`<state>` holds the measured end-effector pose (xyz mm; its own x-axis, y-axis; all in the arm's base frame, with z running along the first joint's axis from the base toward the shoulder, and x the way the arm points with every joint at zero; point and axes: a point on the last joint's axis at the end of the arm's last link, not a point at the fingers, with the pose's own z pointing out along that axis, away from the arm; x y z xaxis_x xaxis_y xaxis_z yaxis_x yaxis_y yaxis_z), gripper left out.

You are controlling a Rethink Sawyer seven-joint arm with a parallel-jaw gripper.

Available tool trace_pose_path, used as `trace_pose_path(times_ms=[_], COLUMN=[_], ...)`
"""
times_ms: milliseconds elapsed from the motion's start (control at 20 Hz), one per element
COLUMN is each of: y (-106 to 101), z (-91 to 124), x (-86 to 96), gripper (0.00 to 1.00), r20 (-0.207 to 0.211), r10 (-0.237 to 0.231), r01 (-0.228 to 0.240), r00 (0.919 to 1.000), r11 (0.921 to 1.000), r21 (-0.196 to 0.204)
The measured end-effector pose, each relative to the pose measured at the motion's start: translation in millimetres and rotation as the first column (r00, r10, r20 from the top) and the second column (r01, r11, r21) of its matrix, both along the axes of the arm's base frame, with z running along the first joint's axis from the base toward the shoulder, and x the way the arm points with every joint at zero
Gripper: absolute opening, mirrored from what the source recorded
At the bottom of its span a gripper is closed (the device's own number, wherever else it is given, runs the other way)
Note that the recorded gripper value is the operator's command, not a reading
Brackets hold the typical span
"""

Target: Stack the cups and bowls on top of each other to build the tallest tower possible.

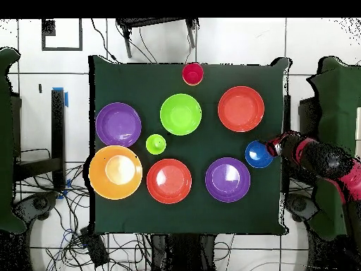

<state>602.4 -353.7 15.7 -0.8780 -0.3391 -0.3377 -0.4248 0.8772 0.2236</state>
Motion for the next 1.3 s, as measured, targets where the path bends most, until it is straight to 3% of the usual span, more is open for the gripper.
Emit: trace_pose_path(times_ms=[550,1300], y=[-16,-4], z=[8,-6], x=[6.9,7.0], gripper=[1.00,1.00], r20=[0.015,0.007], r10=[-0.020,-0.015], r01=[0.020,0.015], r00=[0.9997,0.9999], r11=[0.9994,0.9999], r21=[-0.026,0.003])
